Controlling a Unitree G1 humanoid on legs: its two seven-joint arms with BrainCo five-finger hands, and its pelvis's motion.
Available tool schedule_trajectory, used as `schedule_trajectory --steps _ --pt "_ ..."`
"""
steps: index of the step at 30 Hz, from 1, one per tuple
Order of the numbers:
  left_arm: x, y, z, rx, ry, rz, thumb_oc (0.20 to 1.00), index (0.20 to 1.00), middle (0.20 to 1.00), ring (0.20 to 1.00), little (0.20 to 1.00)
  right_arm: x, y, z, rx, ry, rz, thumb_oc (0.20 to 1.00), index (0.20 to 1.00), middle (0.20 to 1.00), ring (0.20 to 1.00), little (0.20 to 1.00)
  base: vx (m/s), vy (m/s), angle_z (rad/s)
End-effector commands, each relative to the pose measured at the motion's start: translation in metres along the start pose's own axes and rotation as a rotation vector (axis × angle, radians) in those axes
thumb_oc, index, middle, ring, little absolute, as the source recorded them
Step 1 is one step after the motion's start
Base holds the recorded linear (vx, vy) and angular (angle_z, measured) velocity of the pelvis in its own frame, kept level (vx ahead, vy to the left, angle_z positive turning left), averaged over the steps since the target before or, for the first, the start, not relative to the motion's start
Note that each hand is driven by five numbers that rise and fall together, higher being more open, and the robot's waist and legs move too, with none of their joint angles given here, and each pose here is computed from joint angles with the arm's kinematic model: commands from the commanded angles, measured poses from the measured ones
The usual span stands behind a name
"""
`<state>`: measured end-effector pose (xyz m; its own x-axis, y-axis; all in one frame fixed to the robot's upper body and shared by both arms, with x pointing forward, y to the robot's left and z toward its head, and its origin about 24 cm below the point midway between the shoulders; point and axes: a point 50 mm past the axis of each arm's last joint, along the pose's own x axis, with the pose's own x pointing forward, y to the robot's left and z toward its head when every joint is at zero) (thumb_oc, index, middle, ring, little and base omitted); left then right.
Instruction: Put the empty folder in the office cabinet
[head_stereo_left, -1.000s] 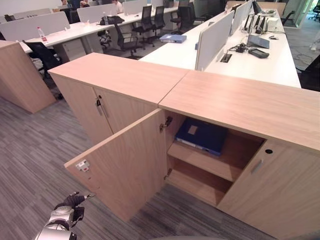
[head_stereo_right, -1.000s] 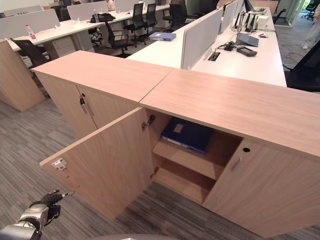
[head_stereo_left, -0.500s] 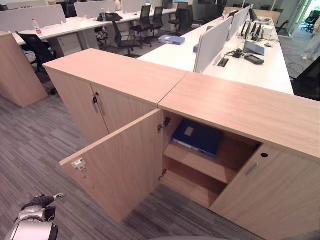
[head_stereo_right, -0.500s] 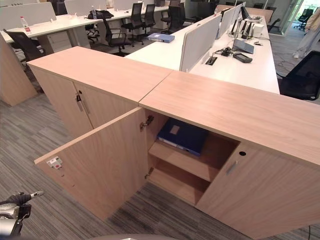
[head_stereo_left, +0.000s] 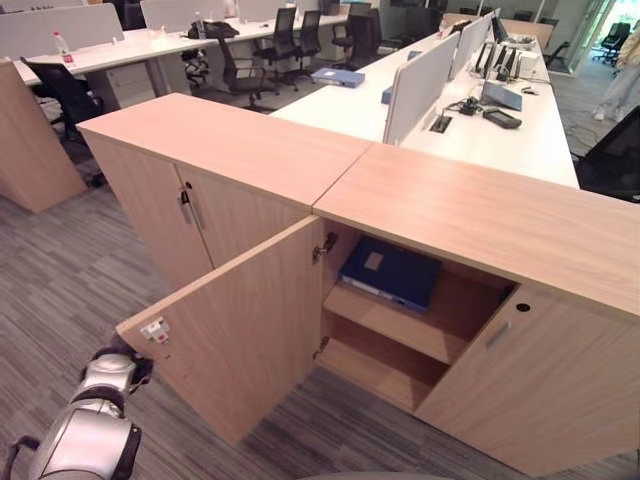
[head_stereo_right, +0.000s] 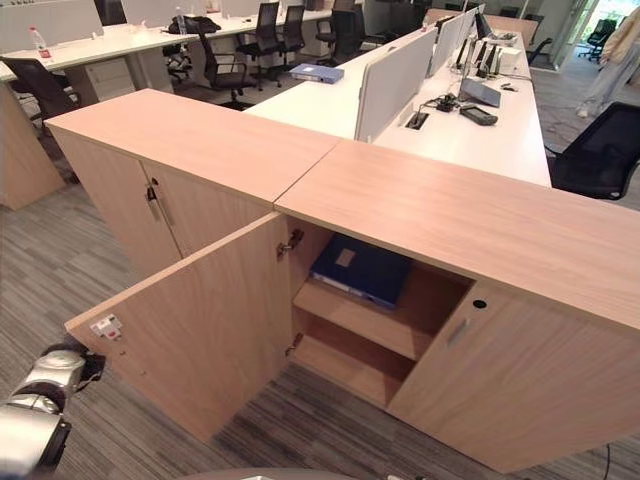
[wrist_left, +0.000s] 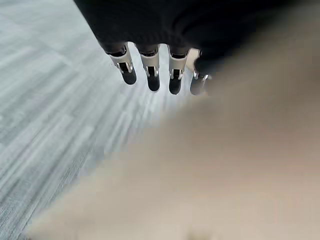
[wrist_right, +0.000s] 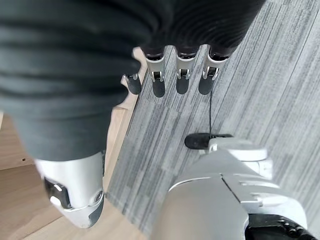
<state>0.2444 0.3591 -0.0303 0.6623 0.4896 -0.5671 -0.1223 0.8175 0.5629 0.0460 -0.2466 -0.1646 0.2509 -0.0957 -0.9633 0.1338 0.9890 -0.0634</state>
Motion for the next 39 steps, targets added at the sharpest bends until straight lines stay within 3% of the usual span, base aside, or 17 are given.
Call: schedule_trajectory --steps 1,5,8,11,13,14,17,22,33,34,36,37,38,39 --pt "0.003 -0.008 0.062 0.05 -0.178 -0.003 1.0 1.0 1.0 1.0 1.0 0.004 0.012 0.015 -0.023 -0.036 0.021 1.0 1.0 1.0 1.0 1.0 -0.01 0.022 0.05" --pt "-0.003 -0.022 0.12 0.174 -0.343 -0.007 1.0 1.0 1.0 1.0 1.0 0.004 0.011 0.021 -0.026 -0.05 0.013 1.0 1.0 1.0 1.0 1.0 -0.02 0.012 0.14" --pt "-0.023 -0.059 0.169 0.237 -0.565 -0.072 1.0 1.0 1.0 1.0 1.0 0.005 0.014 0.021 -0.003 -0.05 0.011 1.0 1.0 1.0 1.0 1.0 -0.02 0.008 0.13" --pt "-0.07 -0.131 0.191 0.242 -0.829 -0.323 1.0 1.0 1.0 1.0 1.0 0.006 0.017 0.025 0.022 -0.062 -0.004 1.0 1.0 1.0 1.0 1.0 -0.02 0.02 0.11" --pt "-0.087 -0.162 0.182 0.217 -0.862 -0.464 1.0 1.0 1.0 1.0 1.0 0.007 0.019 0.028 0.024 -0.069 -0.009 1.0 1.0 1.0 1.0 1.0 0.0 0.027 0.18" --pt "-0.107 -0.193 0.169 0.178 -0.87 -0.62 1.0 1.0 1.0 1.0 1.0 0.007 0.021 0.034 0.031 -0.082 -0.012 1.0 1.0 1.0 1.0 1.0 0.01 0.026 0.21" --pt "-0.14 -0.232 0.148 0.182 -0.881 -0.865 1.0 1.0 1.0 1.0 1.0 0.009 0.027 0.048 0.038 -0.115 -0.013 1.0 1.0 1.0 1.0 1.0 0.0 0.015 0.02" --pt "-0.174 -0.242 0.134 0.235 -0.949 -1.082 1.0 1.0 1.0 1.0 1.0 0.009 0.024 0.052 0.033 -0.112 -0.034 1.0 1.0 1.0 1.0 1.0 -0.01 0.017 -0.19" --pt "-0.151 -0.232 0.085 0.124 -0.715 -1.098 1.0 1.0 1.0 1.0 1.0 0.01 0.024 0.051 0.069 -0.078 -0.029 1.0 1.0 1.0 1.0 1.0 -0.04 0.053 0.03" --pt "-0.136 -0.231 0.064 0.06 -0.582 -1.051 1.0 1.0 1.0 1.0 1.0 0.01 0.03 0.054 0.049 -0.079 -0.008 1.0 1.0 1.0 1.0 1.0 -0.06 0.099 0.01" --pt "-0.128 -0.231 0.054 0.047 -0.525 -1.017 1.0 1.0 1.0 1.0 1.0 0.011 0.033 0.055 0.038 -0.08 0.005 1.0 1.0 1.0 1.0 1.0 -0.05 0.101 -0.05" --pt "-0.109 -0.234 0.02 -0.014 -0.323 -0.928 1.0 1.0 1.0 1.0 1.0 0.011 0.041 0.055 0.02 -0.074 0.032 1.0 1.0 1.0 1.0 1.0 -0.03 0.075 -0.07" --pt "-0.109 -0.234 0.021 -0.015 -0.324 -0.928 1.0 1.0 1.0 1.0 1.0 0.011 0.04 0.055 0.02 -0.075 0.031 1.0 1.0 1.0 1.0 1.0 -0.05 0.109 -0.05" --pt "-0.099 -0.233 0.001 -0.058 -0.204 -0.87 1.0 1.0 1.0 1.0 1.0 0.011 0.043 0.052 0.016 -0.061 0.041 1.0 1.0 1.0 1.0 1.0 -0.03 0.073 -0.02"
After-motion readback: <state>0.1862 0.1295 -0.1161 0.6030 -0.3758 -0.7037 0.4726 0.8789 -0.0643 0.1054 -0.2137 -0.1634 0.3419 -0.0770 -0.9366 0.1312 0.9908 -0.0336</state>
